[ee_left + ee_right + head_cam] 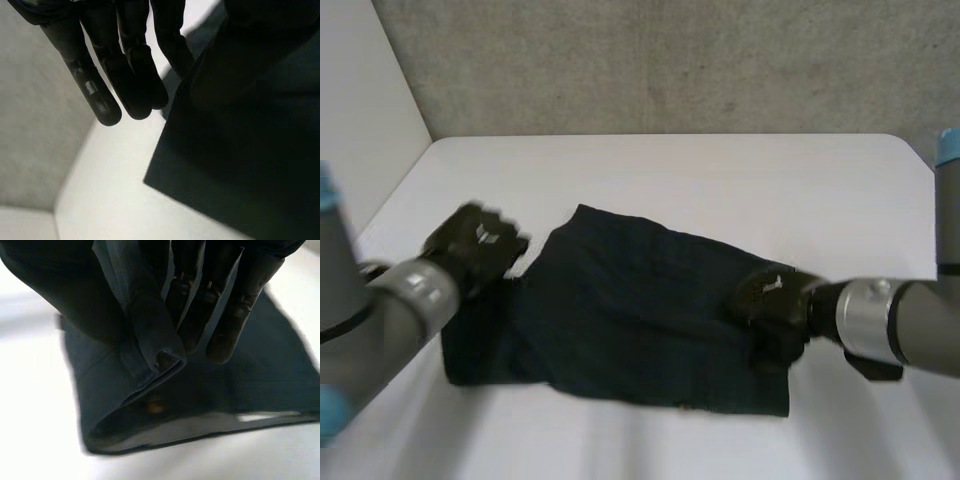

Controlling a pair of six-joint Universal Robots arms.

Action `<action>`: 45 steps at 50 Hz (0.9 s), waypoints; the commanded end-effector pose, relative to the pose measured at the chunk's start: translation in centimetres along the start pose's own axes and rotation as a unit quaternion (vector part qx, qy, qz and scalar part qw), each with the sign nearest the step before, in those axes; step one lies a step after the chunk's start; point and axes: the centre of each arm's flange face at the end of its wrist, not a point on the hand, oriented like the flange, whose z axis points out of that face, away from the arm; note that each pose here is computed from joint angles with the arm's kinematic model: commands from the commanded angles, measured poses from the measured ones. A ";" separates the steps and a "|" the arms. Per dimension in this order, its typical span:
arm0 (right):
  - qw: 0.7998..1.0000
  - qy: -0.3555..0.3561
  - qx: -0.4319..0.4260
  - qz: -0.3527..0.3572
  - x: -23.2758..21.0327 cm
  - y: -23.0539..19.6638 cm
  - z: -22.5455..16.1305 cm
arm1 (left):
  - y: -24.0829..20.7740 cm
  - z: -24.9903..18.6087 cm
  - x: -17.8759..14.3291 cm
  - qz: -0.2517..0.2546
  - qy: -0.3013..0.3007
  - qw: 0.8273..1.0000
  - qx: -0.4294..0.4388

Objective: Fold the shorts.

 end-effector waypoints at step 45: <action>0.957 0.249 0.098 0.113 4.1 2.8 2.5 | -2.9 6.4 3.1 -0.225 -0.050 0.962 0.147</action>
